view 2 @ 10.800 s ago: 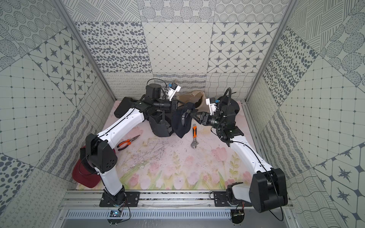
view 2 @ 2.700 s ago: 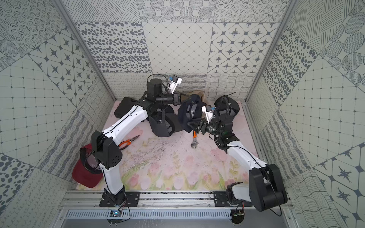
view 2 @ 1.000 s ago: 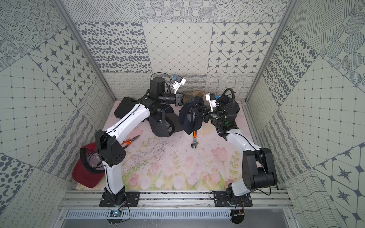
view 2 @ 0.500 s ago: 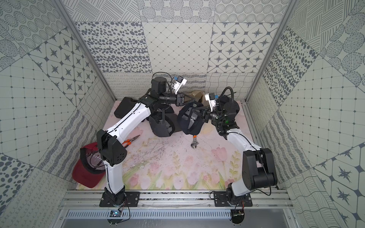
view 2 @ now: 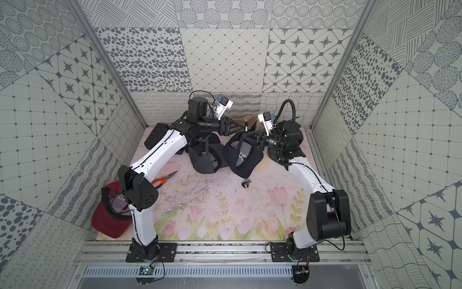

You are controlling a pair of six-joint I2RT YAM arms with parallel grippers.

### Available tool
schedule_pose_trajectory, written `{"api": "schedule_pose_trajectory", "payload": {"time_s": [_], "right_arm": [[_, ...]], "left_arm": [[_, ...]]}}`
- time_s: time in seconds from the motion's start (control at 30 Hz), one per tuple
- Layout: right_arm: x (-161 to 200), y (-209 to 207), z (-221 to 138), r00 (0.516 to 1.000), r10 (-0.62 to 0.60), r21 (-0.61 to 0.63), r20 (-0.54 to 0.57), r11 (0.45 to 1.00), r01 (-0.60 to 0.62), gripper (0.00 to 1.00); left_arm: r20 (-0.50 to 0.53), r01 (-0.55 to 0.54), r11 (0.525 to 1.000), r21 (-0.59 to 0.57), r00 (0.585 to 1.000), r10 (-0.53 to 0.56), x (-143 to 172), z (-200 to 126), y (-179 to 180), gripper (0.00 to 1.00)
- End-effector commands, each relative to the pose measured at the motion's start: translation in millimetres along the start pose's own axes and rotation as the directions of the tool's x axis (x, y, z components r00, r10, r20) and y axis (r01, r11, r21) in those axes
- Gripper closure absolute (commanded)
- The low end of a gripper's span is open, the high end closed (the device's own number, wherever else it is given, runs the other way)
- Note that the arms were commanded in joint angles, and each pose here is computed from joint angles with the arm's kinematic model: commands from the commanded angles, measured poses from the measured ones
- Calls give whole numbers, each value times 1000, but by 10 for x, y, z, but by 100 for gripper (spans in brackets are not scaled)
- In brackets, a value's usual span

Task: Open the adjustable buckle of the baseball cap
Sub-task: Adjust the baseball cap.

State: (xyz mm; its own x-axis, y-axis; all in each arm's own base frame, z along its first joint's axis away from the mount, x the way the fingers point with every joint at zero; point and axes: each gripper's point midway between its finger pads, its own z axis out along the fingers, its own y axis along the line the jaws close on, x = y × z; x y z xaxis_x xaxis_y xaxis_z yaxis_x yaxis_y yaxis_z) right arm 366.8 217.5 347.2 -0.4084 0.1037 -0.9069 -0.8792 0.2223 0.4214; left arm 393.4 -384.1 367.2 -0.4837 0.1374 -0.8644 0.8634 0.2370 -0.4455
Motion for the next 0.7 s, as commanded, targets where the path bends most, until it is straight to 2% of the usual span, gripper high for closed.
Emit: {"api": "schedule_pose_trajectory", "payload": {"time_s": [0.0,0.27,0.43,0.67], "right_arm": [[-76,140,-22,997,-73,-49,-21,996,72,100],[-50,223,-25,992,-102,-156,-69,984,90,100],[-50,254,-14,990,-108,-219,-86,972,86,100],[-63,270,9,990,-108,-243,-94,966,82,100]], "left_arm": [[12,-103,995,7,995,103,-47,-169,-78,39],[10,-215,971,106,977,215,101,-341,-240,47],[6,-287,948,138,957,289,204,-372,-302,44],[34,-362,899,245,930,365,333,-312,-513,39]]}}
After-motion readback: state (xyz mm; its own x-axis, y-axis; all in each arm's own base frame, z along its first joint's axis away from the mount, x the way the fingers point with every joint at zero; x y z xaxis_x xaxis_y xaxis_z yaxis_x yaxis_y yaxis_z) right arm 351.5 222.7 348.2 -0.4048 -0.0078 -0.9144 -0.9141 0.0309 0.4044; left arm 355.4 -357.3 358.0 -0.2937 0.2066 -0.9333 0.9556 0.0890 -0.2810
